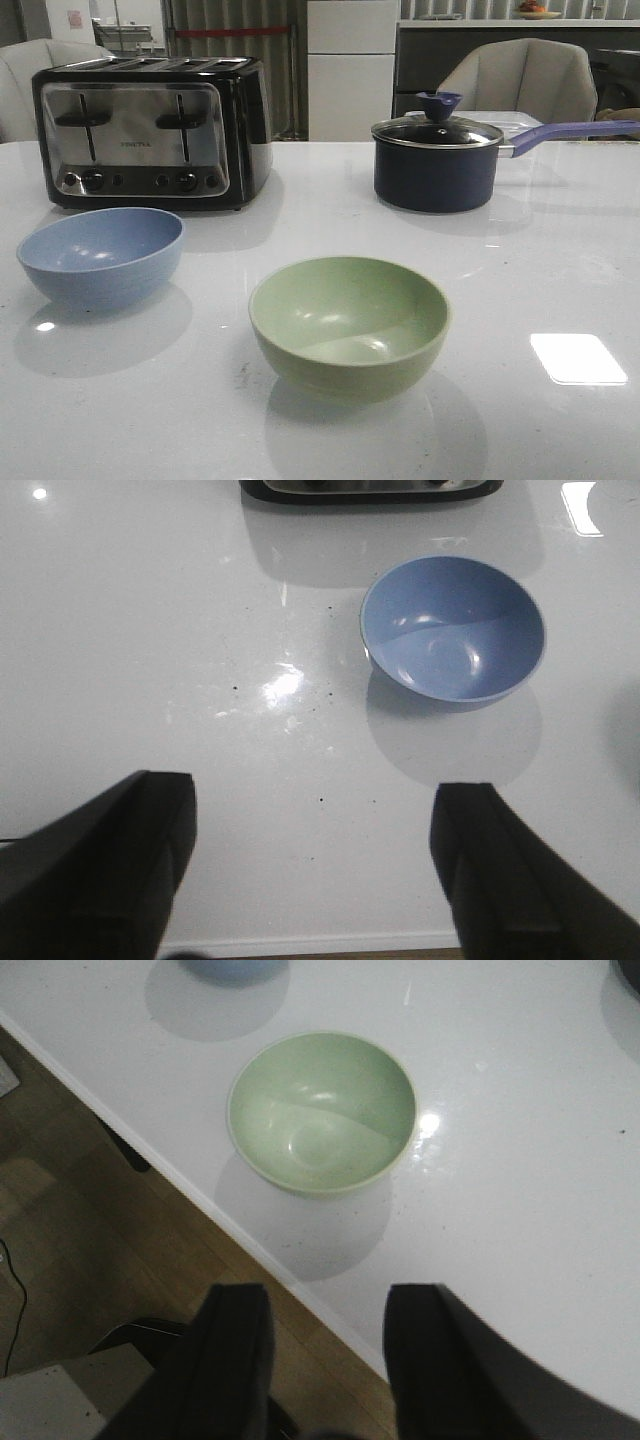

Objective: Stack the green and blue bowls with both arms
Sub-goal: 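Open the right gripper and withdraw it from the green bowl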

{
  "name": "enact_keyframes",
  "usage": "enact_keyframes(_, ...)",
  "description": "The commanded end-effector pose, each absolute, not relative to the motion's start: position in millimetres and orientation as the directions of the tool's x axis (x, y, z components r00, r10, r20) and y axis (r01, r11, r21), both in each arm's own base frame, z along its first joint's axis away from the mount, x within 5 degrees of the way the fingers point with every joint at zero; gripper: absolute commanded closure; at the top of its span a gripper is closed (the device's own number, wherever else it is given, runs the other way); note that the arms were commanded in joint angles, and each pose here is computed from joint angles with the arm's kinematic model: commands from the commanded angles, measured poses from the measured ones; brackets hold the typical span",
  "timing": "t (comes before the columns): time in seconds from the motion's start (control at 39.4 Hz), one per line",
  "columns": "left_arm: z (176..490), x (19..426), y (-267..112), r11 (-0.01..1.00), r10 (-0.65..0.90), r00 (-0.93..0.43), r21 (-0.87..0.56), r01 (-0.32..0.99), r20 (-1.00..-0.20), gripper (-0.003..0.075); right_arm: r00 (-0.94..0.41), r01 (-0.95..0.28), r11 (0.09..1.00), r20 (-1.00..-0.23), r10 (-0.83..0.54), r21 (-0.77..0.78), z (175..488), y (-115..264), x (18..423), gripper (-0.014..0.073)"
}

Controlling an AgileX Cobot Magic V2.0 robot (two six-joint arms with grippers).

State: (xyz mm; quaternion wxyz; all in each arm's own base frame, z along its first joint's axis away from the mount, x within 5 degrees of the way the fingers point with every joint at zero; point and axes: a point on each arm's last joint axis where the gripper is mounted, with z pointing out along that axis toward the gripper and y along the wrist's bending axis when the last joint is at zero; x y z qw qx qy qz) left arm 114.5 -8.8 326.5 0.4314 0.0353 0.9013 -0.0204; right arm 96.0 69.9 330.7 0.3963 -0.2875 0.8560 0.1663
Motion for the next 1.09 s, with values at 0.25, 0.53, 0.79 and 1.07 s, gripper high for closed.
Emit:
enact_keyframes(0.25,324.9,152.5,-28.4,0.982,0.119,-0.65,-0.01,0.19,-0.751,0.0175,-0.408,-0.646,0.763,-0.854,-0.324,0.02,344.5,49.5,56.1,0.0202)
enact_keyframes(0.53,310.1,221.1,-42.0,0.981,0.145,-0.766,-0.013,0.196,-0.626,0.0175,-0.414,-0.647,0.762,-0.85,-0.327,0.022,343.9,49.7,56.2,0.0202)
enact_keyframes(0.79,291.2,289.5,-54.4,0.981,0.155,-0.824,-0.015,0.195,-0.546,0.0175,-0.421,-0.649,0.761,-0.843,-0.333,0.023,343.1,49.6,55.6,0.0202)
enact_keyframes(1.07,258.0,355.4,-65.2,0.98,0.175,-0.856,0.002,0.199,-0.486,0.0175,-0.423,-0.649,0.76,-0.842,-0.335,0.024,342.9,49.5,55.5,0.0202)
